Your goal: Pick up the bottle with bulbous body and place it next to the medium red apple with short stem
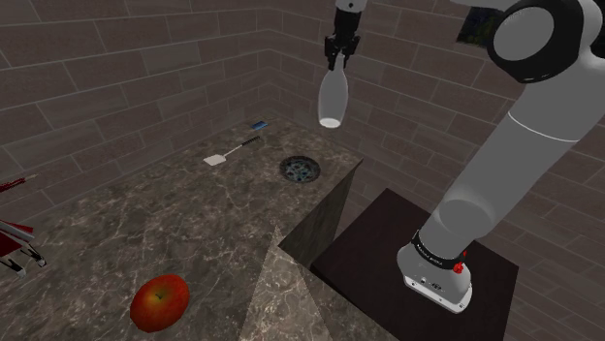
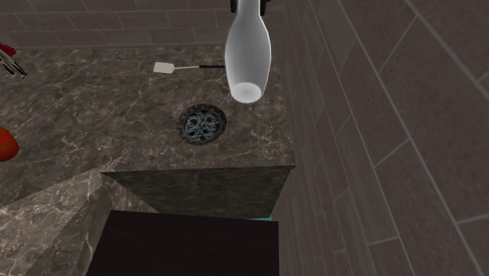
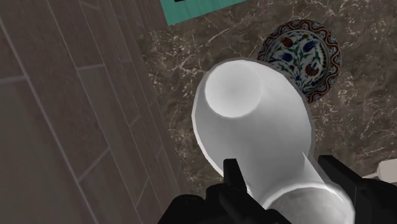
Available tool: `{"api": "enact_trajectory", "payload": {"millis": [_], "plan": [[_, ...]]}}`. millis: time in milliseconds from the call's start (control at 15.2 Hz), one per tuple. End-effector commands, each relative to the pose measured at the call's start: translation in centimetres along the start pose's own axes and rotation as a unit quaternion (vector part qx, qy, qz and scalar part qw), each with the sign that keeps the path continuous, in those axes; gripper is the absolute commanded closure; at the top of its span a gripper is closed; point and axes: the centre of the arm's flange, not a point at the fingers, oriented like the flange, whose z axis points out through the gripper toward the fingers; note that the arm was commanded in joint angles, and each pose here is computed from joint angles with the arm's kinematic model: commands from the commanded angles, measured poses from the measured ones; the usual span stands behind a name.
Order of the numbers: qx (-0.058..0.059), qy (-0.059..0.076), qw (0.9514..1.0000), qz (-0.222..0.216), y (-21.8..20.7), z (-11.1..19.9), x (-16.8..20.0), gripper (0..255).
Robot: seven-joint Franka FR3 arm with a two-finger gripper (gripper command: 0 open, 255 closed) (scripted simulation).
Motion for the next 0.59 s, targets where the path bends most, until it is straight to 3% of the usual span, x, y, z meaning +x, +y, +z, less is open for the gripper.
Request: {"api": "enact_trajectory", "payload": {"millis": [0,528], "plan": [[0.0,0.0,1.0,0.0,0.1,-1.1,0.1,255],[0.0,0.0,1.0,0.0,0.1,-5.3,0.3,255]]}}
